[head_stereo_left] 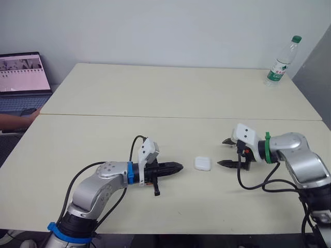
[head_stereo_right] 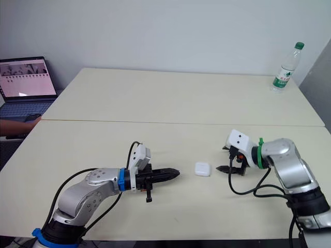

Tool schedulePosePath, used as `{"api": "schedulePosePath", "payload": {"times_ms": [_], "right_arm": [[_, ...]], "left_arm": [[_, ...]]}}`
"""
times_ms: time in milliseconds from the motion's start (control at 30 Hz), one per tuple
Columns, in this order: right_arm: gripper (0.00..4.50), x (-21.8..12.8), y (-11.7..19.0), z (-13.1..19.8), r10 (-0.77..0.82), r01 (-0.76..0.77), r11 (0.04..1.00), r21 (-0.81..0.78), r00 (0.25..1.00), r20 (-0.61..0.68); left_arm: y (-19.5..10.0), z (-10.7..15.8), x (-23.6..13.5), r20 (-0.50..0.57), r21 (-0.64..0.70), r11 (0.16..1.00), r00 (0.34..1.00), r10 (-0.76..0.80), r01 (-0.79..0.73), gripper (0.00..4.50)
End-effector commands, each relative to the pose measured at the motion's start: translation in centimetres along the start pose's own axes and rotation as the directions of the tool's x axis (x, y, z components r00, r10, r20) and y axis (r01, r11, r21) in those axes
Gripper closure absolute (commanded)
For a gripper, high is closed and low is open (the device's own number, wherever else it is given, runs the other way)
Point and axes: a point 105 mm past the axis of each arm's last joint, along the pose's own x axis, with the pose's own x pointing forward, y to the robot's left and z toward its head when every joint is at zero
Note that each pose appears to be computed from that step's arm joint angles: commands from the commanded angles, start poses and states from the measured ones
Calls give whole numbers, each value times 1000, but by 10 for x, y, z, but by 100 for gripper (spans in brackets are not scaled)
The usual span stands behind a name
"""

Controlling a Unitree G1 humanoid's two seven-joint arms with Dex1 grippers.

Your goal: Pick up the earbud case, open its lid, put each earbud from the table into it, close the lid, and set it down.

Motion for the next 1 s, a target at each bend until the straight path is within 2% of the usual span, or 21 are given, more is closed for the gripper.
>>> {"api": "schedulePosePath", "payload": {"times_ms": [33, 200, 233, 500, 800, 1000], "right_arm": [[0, -11, -3, 1, -96, 97, 995, -26, 995, 17], [0, 0, -1, 5, -153, 155, 987, -31, 987, 48], [0, 4, -1, 5, -158, 159, 986, -41, 987, 43], [0, 29, 3, 11, -122, 123, 988, -95, 992, 18], [0, 64, 9, 53, -76, 92, 987, -133, 990, 121], [0, 63, 6, 50, -76, 90, 988, -124, 991, 111]], "left_arm": [[-1, 10, 1, 11, 48, 999, 1000, -2, 2, 297], [7, 10, -6, -8, 108, 994, 999, 34, -32, 121], [8, 9, -8, -21, 121, 992, 999, 36, -33, 99], [12, 6, -22, -51, 133, 989, 996, 74, -67, 99], [15, 1, -34, -65, 121, 985, 989, 130, -122, 99], [22, -2, -31, -63, 108, 977, 980, 190, -183, 99]]}}
